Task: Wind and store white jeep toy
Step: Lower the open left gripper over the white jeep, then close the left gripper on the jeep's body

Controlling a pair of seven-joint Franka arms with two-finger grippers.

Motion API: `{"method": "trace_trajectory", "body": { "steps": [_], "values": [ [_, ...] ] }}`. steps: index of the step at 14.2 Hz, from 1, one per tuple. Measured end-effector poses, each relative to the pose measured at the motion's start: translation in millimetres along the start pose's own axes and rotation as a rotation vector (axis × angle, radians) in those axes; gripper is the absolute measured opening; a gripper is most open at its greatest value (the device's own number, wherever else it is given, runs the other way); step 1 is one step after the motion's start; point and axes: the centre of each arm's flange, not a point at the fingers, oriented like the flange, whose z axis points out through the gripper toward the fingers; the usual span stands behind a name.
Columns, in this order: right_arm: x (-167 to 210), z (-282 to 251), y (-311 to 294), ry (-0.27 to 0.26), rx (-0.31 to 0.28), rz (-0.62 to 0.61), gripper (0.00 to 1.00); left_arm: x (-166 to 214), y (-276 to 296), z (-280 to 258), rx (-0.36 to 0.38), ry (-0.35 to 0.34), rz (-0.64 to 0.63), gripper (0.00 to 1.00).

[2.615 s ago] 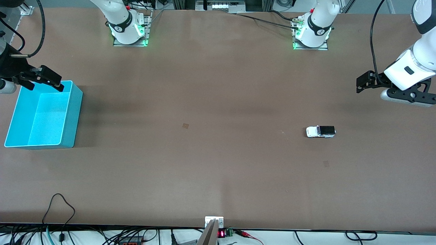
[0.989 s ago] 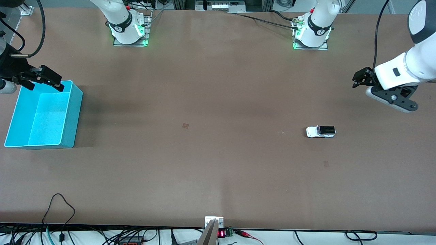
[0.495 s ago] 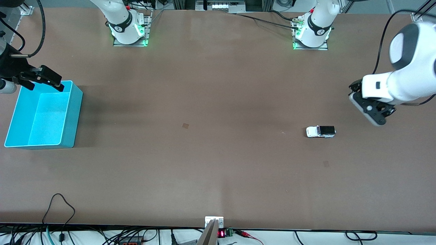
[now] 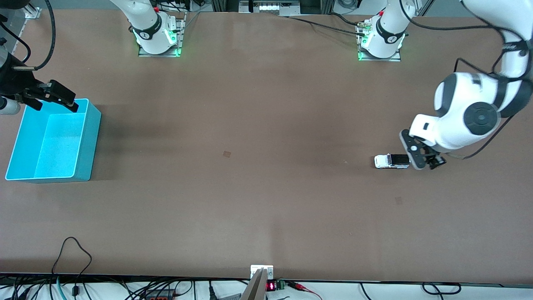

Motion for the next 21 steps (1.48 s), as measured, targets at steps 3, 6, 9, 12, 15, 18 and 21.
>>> {"method": "trace_trajectory", "body": {
  "steps": [3,6,9,12,15,18,21],
  "values": [
    [0.3,0.7,0.0,-0.001,0.000,0.000,1.00,4.6,18.8,48.5,0.080,0.040,0.124,1.00],
    [3.7,8.7,0.0,-0.014,0.000,0.000,1.00,8.4,30.3,90.4,0.126,0.067,0.226,1.00],
    [5.1,11.8,0.5,-0.020,-0.001,0.001,1.00,10.5,36.0,119.2,0.138,0.082,0.266,1.00],
    [5.1,11.5,0.4,-0.019,-0.001,0.001,1.00,10.7,35.7,128.5,0.147,0.089,0.270,1.00],
    [5.1,11.4,0.3,-0.019,-0.001,0.001,1.00,9.4,34.5,128.2,0.153,0.090,0.281,0.88],
    [5.0,11.6,-1.5,-0.020,0.000,-0.002,1.00,9.3,33.0,126.7,0.161,0.092,0.286,0.55],
    [4.9,11.8,-2.8,-0.020,0.000,-0.005,1.00,9.2,32.9,126.6,0.162,0.092,0.292,0.51]
  ]
}}
